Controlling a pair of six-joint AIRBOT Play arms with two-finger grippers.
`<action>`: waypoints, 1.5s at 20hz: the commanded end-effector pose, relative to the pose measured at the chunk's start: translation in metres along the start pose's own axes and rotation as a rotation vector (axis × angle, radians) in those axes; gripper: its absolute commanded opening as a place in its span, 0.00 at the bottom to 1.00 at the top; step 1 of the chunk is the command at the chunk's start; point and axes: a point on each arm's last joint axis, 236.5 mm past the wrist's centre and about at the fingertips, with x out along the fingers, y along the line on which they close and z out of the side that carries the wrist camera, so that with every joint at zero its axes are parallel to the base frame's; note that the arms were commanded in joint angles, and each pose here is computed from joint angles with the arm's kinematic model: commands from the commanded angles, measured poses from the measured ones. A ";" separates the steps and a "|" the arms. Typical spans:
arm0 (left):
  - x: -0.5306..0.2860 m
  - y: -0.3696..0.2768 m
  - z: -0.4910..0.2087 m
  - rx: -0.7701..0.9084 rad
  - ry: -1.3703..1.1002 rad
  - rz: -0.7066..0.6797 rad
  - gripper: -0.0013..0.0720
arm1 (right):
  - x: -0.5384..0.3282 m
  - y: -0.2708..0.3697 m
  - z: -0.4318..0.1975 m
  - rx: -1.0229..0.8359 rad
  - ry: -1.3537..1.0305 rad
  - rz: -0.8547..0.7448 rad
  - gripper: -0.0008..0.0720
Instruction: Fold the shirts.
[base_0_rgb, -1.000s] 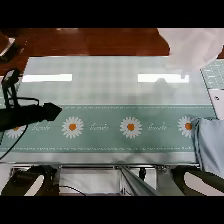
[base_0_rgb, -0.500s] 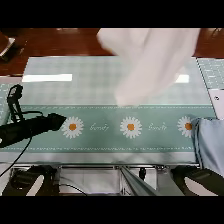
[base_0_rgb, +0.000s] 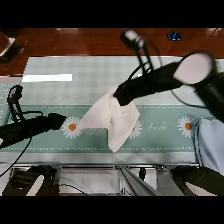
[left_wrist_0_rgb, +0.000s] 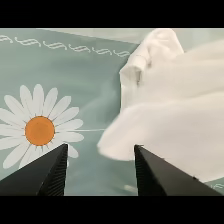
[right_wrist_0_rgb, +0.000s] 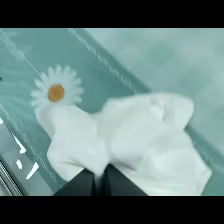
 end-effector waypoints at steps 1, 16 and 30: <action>0.000 0.000 0.000 -0.001 0.000 -0.001 0.71 | 0.065 -0.020 -0.064 0.181 0.160 0.014 0.05; 0.065 0.015 -0.096 -0.265 0.310 -0.164 0.71 | -0.128 -0.251 -0.199 0.921 -0.156 -0.402 0.57; 0.137 0.015 -0.084 -0.224 0.430 -0.214 0.71 | 0.026 -0.102 -0.251 0.881 0.163 -0.040 0.57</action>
